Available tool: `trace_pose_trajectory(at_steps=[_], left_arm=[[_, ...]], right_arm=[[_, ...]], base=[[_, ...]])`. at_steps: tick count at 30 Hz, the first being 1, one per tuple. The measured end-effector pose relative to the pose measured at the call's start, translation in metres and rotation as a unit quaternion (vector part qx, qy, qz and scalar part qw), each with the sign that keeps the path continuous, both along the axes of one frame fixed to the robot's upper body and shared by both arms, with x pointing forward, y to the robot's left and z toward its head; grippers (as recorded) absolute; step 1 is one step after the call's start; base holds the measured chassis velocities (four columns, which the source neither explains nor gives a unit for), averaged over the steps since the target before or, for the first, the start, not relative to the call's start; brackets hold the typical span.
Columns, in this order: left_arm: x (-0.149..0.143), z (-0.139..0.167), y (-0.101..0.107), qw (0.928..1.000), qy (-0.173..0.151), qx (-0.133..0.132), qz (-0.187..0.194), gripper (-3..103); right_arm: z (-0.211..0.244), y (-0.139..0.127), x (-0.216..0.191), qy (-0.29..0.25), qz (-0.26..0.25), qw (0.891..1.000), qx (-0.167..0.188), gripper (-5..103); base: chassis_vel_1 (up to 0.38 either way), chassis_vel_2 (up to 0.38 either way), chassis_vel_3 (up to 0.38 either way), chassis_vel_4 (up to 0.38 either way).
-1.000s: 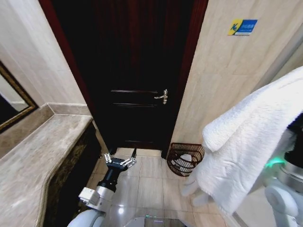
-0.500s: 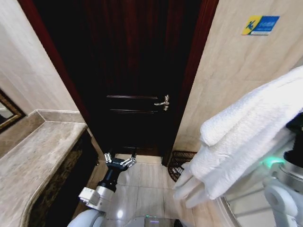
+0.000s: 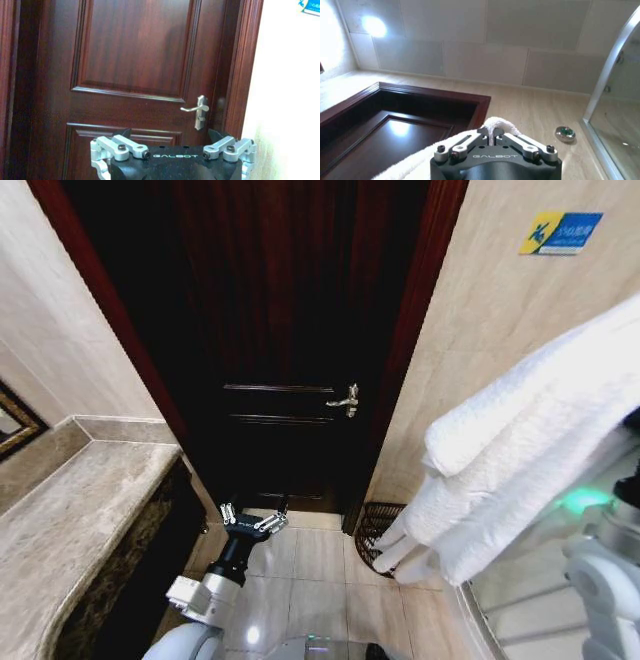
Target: Discard the used towel into the hamper.
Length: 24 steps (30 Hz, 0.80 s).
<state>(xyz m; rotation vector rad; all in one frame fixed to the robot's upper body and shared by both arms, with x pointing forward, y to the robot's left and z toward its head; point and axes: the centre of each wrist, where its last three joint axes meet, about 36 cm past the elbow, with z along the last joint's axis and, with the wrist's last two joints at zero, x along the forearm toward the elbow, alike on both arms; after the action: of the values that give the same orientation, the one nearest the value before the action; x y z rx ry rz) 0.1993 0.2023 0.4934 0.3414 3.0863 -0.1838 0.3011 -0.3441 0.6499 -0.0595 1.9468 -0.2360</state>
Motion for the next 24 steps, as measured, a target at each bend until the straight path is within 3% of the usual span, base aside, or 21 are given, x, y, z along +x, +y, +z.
trace_pose_trajectory(at_steps=[9, 24], left_arm=[[0.000, 0.000, 0.000, 1.0000, 0.000, 0.000, 0.000, 100], [0.000, 0.000, 0.000, 1.0000, 0.000, 0.000, 0.000, 100]], right_arm=[[0.031, -0.029, 0.043, -0.028, -0.012, 0.999, -0.013, 4], [0.063, -0.071, 0.101, -0.053, -0.045, 0.998, 0.007, 4]], base=[[0.000, 0.000, 0.000, 0.000], [0.000, 0.000, 0.000, 0.000]])
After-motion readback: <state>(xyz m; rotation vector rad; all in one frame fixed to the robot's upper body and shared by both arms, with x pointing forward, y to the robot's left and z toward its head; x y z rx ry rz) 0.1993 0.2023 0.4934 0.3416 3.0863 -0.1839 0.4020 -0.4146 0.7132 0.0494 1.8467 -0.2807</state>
